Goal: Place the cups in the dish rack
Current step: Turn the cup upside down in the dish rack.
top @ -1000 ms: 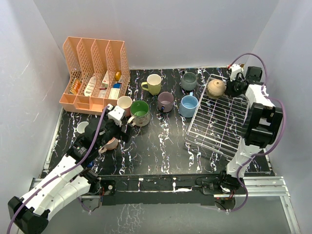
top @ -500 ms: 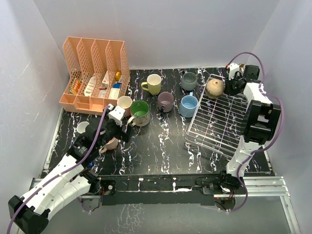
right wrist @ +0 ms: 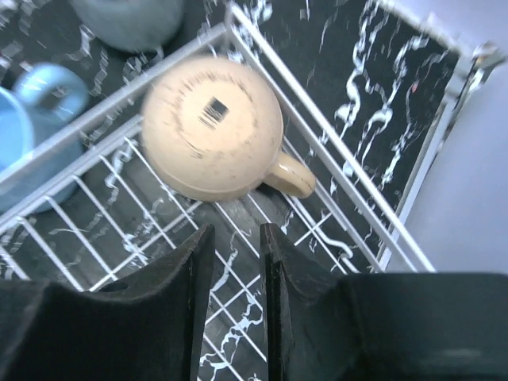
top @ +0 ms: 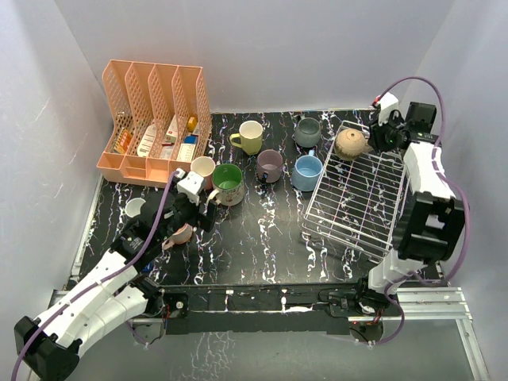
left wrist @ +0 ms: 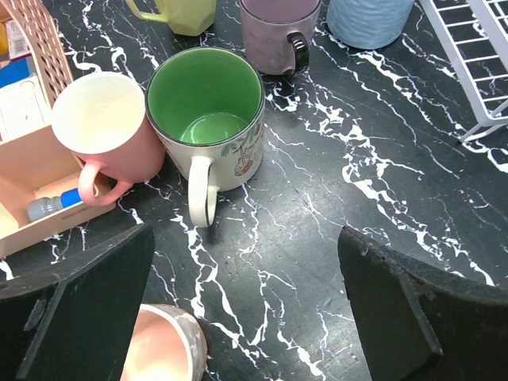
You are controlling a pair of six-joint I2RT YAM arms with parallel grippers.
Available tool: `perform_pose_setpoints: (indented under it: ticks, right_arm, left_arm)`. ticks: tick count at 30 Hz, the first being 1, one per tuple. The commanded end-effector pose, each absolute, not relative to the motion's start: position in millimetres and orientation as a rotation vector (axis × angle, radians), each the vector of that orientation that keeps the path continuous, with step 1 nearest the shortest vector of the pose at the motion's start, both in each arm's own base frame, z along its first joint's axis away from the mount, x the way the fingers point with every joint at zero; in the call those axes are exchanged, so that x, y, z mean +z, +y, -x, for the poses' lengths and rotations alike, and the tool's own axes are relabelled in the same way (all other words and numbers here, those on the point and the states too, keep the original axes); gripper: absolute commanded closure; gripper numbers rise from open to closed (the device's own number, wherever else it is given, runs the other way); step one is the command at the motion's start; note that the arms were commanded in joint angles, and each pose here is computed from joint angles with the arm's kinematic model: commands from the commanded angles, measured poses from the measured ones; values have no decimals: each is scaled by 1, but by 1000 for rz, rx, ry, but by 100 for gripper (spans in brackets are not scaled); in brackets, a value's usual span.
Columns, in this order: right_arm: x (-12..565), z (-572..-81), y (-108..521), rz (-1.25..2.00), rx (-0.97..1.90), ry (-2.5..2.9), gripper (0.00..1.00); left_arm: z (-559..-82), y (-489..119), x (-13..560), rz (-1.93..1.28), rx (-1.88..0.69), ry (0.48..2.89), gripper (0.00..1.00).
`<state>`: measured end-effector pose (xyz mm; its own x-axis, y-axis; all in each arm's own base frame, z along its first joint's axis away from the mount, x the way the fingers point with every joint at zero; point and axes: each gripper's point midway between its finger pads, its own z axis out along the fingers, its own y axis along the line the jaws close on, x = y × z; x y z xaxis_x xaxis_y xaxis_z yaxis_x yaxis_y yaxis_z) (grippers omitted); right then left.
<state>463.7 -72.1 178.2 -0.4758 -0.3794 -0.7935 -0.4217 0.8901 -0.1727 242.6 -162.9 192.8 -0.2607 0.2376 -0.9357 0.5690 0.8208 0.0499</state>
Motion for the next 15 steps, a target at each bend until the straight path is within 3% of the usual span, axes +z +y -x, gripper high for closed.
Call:
perform_pose_setpoints:
  ticks: [1,9,15]
  right_arm:
    - [246,-444,-36,623,175,1925,67]
    - [321,-373,72,661,709,1692,66]
    - [343,-313,115,780,939,1509,50]
  left_arm:
    - [-244,-172,217,-514,-460,1814,3]
    - [-228,-190,237,-234,-754,1884,3]
    - [-226,-190,234,-141,-773,1993,6]
